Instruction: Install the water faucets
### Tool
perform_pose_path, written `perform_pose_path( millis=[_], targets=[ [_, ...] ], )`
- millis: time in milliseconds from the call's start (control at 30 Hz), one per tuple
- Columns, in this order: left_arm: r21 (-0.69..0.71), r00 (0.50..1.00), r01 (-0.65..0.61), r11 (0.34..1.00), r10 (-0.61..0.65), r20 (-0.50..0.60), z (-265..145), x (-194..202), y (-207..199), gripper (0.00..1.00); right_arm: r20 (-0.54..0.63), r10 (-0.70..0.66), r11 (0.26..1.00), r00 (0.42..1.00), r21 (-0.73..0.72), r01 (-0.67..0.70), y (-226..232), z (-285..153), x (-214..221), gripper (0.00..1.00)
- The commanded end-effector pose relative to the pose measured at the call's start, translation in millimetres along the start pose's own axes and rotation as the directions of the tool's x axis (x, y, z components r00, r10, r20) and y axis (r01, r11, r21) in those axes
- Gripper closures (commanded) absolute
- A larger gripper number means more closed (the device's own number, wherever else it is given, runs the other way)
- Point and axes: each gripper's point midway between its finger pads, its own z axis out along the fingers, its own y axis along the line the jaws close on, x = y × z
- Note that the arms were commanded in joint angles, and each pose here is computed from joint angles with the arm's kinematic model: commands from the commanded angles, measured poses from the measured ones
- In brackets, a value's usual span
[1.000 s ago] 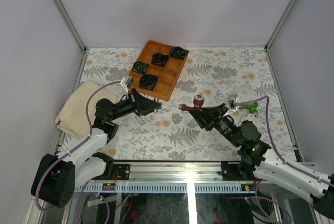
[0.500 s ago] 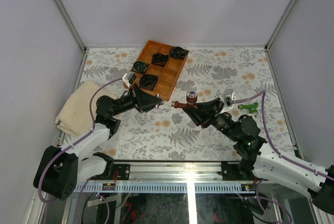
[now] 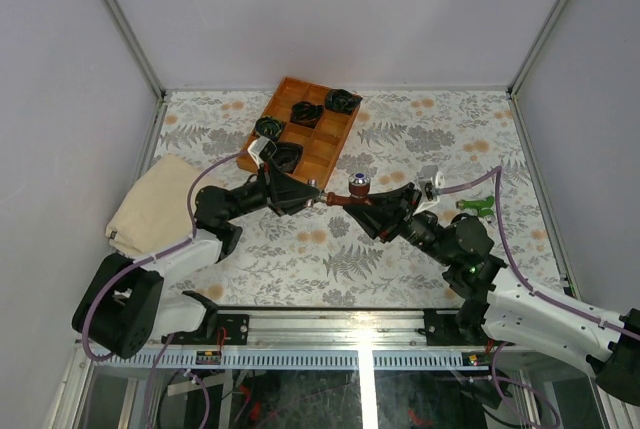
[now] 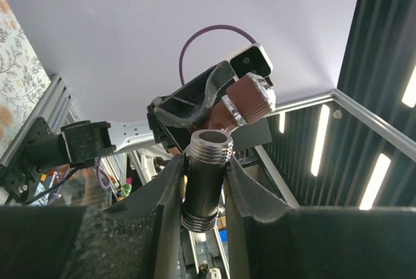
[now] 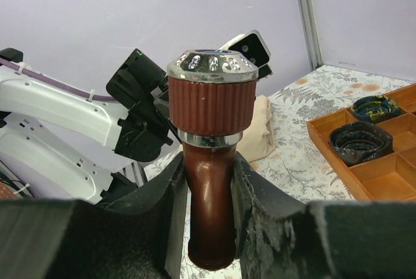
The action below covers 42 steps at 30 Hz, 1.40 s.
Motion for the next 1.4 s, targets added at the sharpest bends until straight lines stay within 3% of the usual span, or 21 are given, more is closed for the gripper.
perform_pose_path(
  millis=[0,333,1367],
  targets=[
    [0.113,0.998,-0.055,0.992,0.057,-0.013,0.6,5.9,-29.5,1.00,0.119,-0.032,0.999,0.992,-0.019,0.034,9.8,4.6,-39.4,1.00],
    [0.112,0.996,-0.071,0.991,0.076,-0.044,2.8,10.9,-33.9,1.00,0.088,-0.029,0.999,0.996,-0.030,0.032,11.7,11.2,-35.2,1.00],
    [0.074,0.990,-0.104,0.992,0.110,-0.086,6.5,22.1,-33.2,1.00,0.151,0.001,1.000,0.989,-0.018,0.002,10.8,5.5,-46.2,1.00]
  ],
)
